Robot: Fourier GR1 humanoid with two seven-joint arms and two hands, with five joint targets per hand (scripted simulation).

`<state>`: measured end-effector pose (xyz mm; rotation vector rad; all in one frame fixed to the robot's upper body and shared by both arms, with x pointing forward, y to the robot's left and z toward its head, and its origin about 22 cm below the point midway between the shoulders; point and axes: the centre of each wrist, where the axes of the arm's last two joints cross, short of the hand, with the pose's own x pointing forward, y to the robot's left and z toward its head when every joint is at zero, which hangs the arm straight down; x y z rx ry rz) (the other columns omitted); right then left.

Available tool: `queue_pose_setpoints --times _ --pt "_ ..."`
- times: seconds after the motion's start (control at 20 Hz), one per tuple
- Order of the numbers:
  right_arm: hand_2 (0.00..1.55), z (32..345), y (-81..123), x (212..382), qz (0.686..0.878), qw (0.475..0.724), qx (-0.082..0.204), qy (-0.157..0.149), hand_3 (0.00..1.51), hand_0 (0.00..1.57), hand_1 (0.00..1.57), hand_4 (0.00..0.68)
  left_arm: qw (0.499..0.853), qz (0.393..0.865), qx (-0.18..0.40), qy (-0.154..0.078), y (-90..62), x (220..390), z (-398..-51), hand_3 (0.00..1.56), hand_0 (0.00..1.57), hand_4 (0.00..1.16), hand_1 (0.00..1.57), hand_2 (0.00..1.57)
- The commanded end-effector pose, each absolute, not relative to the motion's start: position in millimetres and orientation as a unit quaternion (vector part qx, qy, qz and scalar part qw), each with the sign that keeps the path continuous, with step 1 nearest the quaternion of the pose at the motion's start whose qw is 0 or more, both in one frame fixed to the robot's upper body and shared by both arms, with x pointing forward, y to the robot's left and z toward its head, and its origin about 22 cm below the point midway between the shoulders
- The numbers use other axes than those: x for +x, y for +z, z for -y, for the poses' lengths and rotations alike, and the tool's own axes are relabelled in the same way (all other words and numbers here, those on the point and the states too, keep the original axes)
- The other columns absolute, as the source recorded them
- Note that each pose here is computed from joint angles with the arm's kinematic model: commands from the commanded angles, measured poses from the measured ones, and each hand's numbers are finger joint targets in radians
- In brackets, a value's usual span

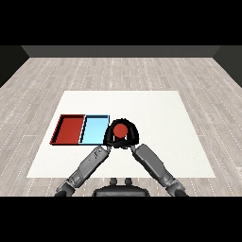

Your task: Pick the red can and put it in the red box

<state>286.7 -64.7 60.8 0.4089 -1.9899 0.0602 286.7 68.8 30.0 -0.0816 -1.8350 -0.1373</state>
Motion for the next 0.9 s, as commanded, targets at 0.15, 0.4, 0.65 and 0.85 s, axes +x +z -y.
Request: queue_pose_setpoints --times 0.15,0.4,0.65,0.85 --pt "0.0 59.0 65.7 285.1 0.835 0.514 0.193 0.033 0.0 0.0 0.0 0.0 0.61 0.789 -0.046 -0.056 31.4 286.2 -57.5 1.49 1.57 1.14 1.57 1.57" --pt "0.0 69.2 77.5 297.7 0.844 0.505 0.177 0.041 0.0 0.0 0.0 0.0 0.606 0.793 -0.031 -0.061 33.2 278.7 -47.3 1.49 1.57 1.15 1.57 1.57" --pt "0.0 85.2 75.5 306.6 0.851 0.504 0.144 0.042 0.0 0.0 0.0 0.0 0.615 0.787 -0.027 -0.046 19.4 266.6 -62.3 1.49 1.57 1.15 1.57 1.57" --pt "0.0 101.2 104.7 281.0 0.87 0.478 0.116 0.025 0.0 0.0 0.0 0.0 0.609 0.791 -0.028 -0.054 30.4 279.3 -66.1 1.48 1.57 1.14 1.57 1.57"
